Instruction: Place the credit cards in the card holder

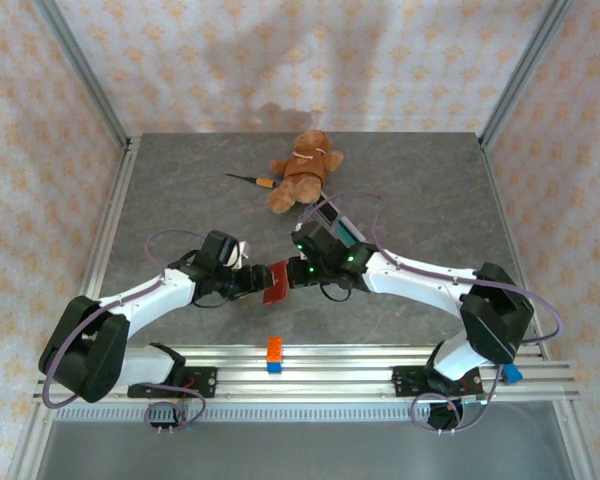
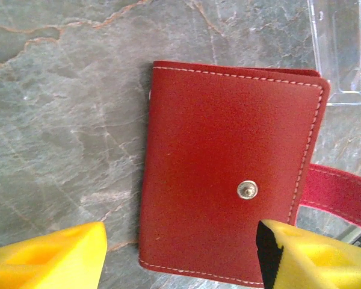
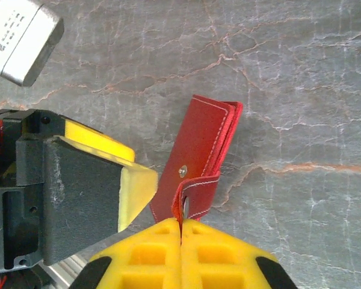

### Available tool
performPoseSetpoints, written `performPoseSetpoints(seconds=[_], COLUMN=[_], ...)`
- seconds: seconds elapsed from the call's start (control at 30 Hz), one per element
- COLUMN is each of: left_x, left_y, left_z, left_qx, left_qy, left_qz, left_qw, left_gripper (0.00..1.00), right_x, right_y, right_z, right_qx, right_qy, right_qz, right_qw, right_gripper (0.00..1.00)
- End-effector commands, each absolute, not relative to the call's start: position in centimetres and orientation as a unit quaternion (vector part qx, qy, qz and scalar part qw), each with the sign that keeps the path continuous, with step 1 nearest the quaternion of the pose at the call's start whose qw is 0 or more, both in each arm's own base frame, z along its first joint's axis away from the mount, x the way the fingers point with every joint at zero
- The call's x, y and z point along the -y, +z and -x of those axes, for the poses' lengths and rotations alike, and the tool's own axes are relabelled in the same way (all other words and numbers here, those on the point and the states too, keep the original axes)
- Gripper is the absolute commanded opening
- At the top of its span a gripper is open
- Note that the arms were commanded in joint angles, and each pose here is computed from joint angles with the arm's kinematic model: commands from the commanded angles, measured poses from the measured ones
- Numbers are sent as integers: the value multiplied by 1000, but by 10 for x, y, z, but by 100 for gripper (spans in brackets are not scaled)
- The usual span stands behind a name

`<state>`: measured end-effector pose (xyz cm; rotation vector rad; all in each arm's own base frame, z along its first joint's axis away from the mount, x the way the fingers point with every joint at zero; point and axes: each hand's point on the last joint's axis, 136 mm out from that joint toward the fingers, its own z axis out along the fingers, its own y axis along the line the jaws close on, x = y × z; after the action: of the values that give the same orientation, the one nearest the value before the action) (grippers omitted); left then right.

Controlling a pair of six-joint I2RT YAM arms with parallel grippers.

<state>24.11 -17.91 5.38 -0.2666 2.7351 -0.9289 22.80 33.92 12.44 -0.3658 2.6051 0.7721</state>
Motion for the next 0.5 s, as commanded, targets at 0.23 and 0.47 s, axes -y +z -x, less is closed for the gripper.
performPoseSetpoints(seconds=[0.23, 0.47], left_x=[203, 184], left_y=[73, 54], left_z=[-256, -255], left_qx=[-905, -932], left_qy=[-397, -329], left_qz=[73, 76], left_qw=[137, 134], left_gripper=[79, 72], right_x=[-359, -361], right_y=[160, 163], right_z=[-227, -228], right_qx=[-903, -900], right_qy=[341, 341], right_qz=[148, 157], right_qw=[217, 221], right_gripper=[0, 0])
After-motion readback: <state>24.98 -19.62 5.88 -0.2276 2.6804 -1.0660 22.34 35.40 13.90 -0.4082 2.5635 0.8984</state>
